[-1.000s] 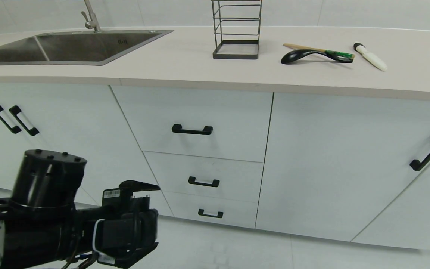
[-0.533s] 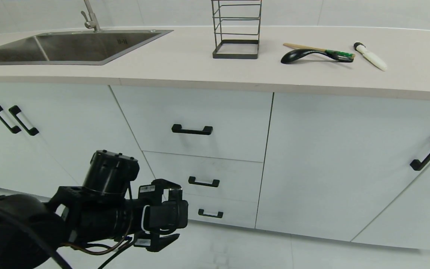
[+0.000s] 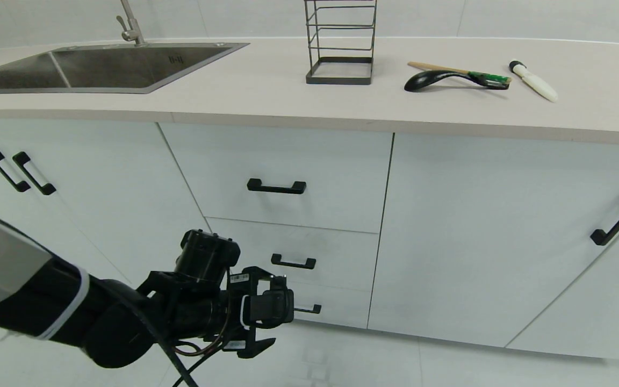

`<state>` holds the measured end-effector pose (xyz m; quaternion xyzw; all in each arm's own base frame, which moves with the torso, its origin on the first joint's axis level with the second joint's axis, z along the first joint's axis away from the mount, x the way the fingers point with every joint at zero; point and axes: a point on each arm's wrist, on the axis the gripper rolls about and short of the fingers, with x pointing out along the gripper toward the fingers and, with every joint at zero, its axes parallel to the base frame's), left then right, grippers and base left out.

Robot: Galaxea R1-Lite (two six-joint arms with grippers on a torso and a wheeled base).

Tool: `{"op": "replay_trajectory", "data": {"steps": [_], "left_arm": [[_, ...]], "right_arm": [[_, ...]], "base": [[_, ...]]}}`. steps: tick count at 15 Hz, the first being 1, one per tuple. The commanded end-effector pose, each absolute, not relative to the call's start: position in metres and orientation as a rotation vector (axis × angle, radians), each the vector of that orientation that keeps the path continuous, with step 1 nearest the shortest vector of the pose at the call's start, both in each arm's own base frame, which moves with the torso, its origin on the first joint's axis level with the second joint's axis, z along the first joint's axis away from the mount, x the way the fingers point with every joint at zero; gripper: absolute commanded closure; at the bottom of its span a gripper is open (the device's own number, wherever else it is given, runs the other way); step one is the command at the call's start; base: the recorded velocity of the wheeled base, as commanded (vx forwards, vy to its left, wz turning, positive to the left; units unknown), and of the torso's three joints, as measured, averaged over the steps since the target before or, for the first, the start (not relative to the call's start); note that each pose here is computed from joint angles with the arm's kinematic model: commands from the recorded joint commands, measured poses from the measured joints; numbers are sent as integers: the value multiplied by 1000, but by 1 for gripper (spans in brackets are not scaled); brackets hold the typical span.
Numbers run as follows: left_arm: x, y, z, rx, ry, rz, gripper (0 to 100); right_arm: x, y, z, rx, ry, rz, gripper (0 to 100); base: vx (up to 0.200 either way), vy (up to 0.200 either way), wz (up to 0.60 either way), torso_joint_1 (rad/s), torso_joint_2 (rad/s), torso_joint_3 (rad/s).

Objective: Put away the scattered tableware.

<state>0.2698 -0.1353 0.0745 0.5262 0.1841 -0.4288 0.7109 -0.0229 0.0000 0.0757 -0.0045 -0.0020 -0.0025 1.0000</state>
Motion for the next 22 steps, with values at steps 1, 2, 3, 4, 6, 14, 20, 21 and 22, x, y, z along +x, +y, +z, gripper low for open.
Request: {"op": "replay_trajectory", "data": {"steps": [1,2,3,4,6,14,20,21,22], "left_arm": [[292,-146,55,1160,427,-953,0],[299,-150,51,1161,424,-949,0],[306,-154,47,1162,417,-950,0],[311,-158,44,1165,406,-951,0],[321,-164,38,1164,401,-947,0],[351,-174,26,1177,385,-894,0],[357,-170,24,1169,371,-859,0],[357,-170,18,1170,384,-866,0],[358,-170,14,1169,391,-871,0]], "right_arm": [[-23,0,76,-9,-3,-5,100],[-23,0,76,-9,-3,-5,100],[-23,0,76,-9,-3,-6,100],[-23,0,76,-9,-3,-5,100],[-23,0,76,-9,-3,-5,100],[-23,0,76,-9,-3,-6,100],[-23,0,76,-9,-3,-5,100],[-23,0,76,-9,-3,-5,100],[-23,0,76,-9,-3,-5,100]], "base": [[0,0,0,0,0,0],[0,0,0,0,0,0],[0,0,0,0,0,0],[0,0,0,0,0,0],[0,0,0,0,0,0],[0,0,0,0,0,0],[0,0,0,0,0,0],[0,0,0,0,0,0],[0,0,0,0,0,0]]}}
